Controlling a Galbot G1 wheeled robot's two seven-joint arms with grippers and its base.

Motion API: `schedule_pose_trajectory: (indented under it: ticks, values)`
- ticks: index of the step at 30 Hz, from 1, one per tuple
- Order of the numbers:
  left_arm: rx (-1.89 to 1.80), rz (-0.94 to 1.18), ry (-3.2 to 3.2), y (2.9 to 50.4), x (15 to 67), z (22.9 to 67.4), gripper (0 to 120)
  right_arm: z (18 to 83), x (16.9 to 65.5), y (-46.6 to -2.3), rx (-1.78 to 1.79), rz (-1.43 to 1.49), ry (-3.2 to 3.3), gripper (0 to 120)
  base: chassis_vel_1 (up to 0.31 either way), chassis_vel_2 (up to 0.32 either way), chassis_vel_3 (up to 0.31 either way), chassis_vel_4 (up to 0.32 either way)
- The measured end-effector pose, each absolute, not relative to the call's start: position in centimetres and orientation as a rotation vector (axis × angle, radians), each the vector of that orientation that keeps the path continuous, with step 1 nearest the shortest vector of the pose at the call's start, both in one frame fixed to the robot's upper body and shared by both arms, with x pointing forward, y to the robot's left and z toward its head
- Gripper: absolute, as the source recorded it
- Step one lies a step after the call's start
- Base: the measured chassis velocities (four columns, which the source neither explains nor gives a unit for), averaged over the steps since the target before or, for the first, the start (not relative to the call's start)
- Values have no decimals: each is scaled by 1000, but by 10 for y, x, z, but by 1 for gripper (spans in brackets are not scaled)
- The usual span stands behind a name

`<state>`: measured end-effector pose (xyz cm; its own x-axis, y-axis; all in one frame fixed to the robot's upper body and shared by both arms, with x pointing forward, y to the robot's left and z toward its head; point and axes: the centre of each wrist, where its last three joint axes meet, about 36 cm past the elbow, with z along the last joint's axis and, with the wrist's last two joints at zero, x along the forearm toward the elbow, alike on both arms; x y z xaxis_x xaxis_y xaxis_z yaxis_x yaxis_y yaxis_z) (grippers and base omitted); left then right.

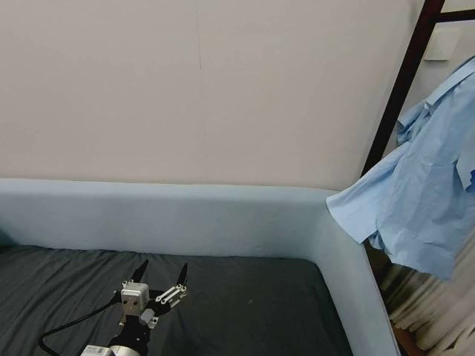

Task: Pick up the clothes from the sofa and hang them on the clothes hanger.

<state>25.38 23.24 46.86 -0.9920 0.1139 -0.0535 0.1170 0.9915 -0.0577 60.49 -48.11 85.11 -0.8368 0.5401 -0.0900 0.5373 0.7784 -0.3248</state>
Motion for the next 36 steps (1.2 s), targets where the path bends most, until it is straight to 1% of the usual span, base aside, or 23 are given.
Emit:
schedule_pose_trajectory:
  ticks: [10,18,24,36]
  values:
    - [173,-97,3087,232,253,466,100,871,591,-478,-914,633,-2995,8,0,0,0,0]
    - [176,-102,3089,229,252,465,100,863,571,-475,-896,712,-3001,8,0,0,0,0]
    - [173,-101,3084,230,251,466,100,863,561,-465,-874,759,-3010,8,0,0,0,0]
    - [166,-105,3080,230,251,466,100,860,559,-450,-833,801,-3010,8,0,0,0,0]
